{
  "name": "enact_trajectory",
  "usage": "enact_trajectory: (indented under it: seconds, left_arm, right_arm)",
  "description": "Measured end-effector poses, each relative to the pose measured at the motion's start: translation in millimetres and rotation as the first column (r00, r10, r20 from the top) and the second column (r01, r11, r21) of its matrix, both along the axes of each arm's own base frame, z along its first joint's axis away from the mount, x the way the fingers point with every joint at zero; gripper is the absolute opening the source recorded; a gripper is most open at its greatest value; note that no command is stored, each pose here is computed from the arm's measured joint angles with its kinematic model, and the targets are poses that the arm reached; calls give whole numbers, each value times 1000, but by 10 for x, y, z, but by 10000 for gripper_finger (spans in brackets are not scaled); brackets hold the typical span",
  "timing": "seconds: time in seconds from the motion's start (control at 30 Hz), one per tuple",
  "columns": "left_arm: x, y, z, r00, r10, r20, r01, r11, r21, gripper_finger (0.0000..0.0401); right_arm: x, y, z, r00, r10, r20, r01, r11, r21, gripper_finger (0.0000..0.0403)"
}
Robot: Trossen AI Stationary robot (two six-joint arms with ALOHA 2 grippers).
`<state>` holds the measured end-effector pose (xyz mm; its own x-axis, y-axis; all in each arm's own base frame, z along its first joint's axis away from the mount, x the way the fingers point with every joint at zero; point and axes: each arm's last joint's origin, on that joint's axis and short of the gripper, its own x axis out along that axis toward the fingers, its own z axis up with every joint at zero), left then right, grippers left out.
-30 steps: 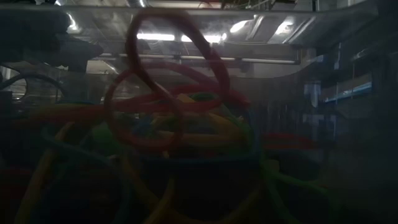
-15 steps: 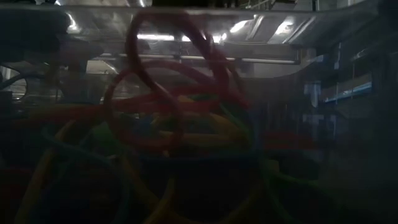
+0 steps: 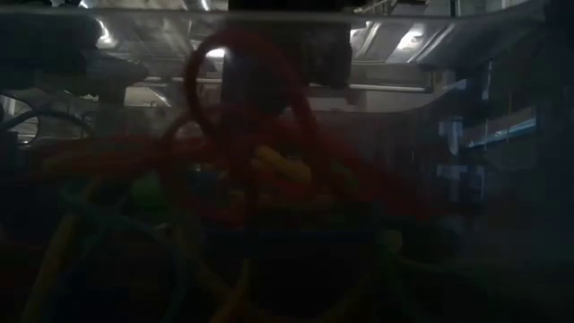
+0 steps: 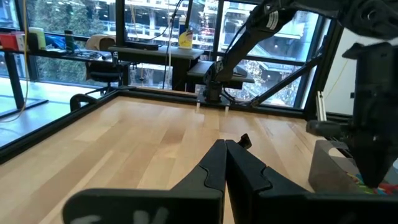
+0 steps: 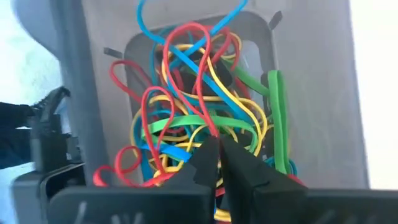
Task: Pick and place rubber bands into bin
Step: Put the red rubber band into the black bin, then return to Home Position
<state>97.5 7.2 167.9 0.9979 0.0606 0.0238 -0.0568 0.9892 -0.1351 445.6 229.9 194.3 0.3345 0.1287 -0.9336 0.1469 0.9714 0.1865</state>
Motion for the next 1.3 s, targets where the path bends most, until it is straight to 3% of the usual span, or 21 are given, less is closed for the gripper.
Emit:
enact_trajectory:
  seconds: [0.33, 0.43, 0.53, 0.67, 0.93, 1.1, 1.3]
  left_arm:
    - [0, 0, 1, 1000, 0, 0, 0, 1000, 0, 1]
    - [0, 0, 1, 1000, 0, 0, 0, 1000, 0, 1]
    - [0, 0, 1, 1000, 0, 0, 0, 1000, 0, 1]
    - [0, 0, -1, 1000, 0, -1, 0, 1000, 0, 1]
    - [0, 0, 1, 1000, 0, 0, 0, 1000, 0, 1]
    - [1, 0, -1, 1000, 0, -2, 0, 1000, 0, 1]
    - [1, 0, 0, 1000, 0, -1, 0, 1000, 0, 1]
  right_arm:
    - [-123, -115, 526, 997, 17, 77, -19, 999, 25, 89]
    - [-138, -183, 658, 988, 97, 122, -95, 995, -24, 87]
    - [-115, -330, 700, 982, 153, 114, -147, 987, -64, 59]
    - [-39, -719, 659, 985, 169, 35, -163, 978, -129, 8]
    - [12, -1319, 581, 968, 245, 45, -232, 953, -194, 4]
    - [-193, -1682, 374, 962, 255, 95, -228, 947, -227, 3]
    - [-733, -2109, 276, 945, 215, 246, -147, 952, -268, 2]
